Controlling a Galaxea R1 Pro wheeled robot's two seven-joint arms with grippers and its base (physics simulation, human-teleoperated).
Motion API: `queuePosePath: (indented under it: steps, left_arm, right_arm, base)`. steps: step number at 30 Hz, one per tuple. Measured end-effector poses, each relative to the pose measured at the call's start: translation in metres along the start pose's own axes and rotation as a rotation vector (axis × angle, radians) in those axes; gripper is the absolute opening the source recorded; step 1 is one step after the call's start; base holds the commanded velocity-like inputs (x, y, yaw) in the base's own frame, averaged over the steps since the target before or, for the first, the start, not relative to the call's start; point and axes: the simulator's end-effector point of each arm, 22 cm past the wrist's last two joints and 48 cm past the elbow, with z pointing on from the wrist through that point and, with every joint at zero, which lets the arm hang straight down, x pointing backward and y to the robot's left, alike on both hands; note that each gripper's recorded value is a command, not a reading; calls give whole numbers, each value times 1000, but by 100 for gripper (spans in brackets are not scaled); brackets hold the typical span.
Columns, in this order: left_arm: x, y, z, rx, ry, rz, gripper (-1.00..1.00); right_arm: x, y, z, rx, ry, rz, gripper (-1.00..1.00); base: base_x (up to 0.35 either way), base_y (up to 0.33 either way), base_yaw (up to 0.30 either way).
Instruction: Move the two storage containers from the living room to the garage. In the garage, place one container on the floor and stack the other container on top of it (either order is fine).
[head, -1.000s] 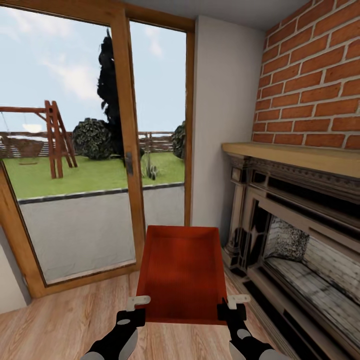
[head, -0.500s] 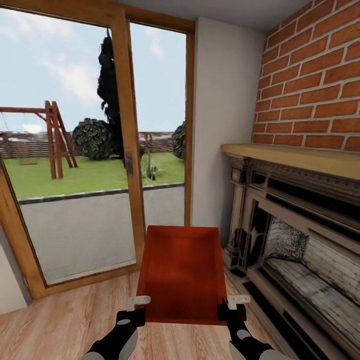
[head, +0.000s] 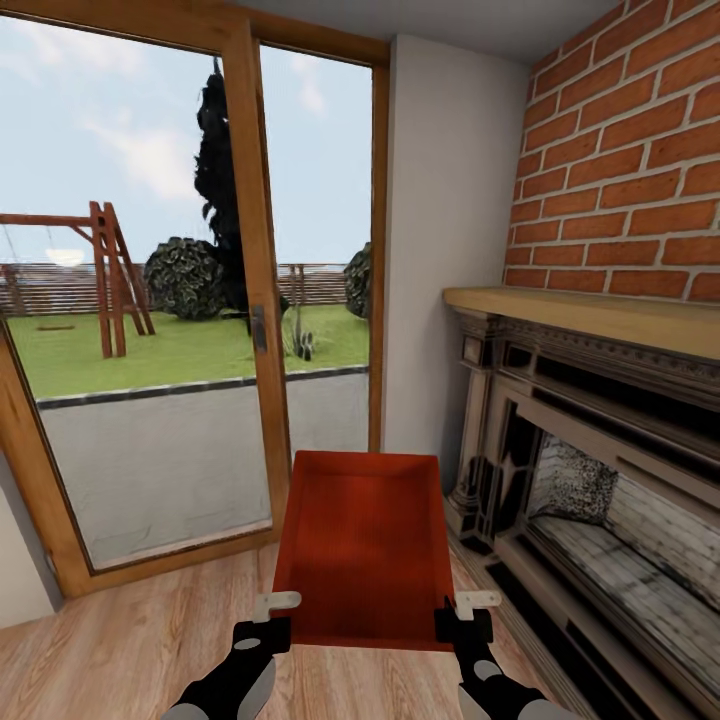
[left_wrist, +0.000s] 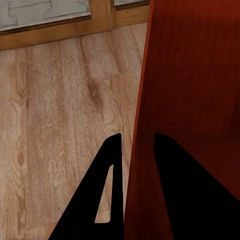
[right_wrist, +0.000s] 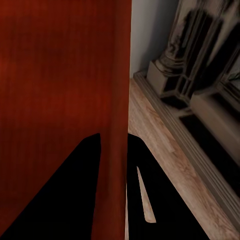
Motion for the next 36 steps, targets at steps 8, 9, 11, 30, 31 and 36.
queuePosePath:
  steps: [8,9,11,30,31,36]
  left_arm:
    - [0,0,0,0,0,2,-100]
    - [0,0,0,0,0,3,-100]
    - [0,0,0,0,0,2,-100]
    - [-3,0,-2,0,-7,2,-100]
    - [-3,0,-2,0,-8,3,-100]
    - [-3,0,-2,0,-7,3,-100]
  right_arm:
    - [1,0,-1,2,0,2,-100]
    - [2,0,-1,3,0,4,-100]
    - [1,0,0,2,0,2,-100]
    - [-2,-1,-2,3,-6,7,-100]
    - [-1,-1,-2,3,-6,8,-100]
    - [-2,0,-2,3,-6,7,-100]
  base:
    - [0,0,0]
    - [0,0,0]
    - [0,0,0]
    - [0,0,167]
    - [0,0,23]
    - [0,0,44]
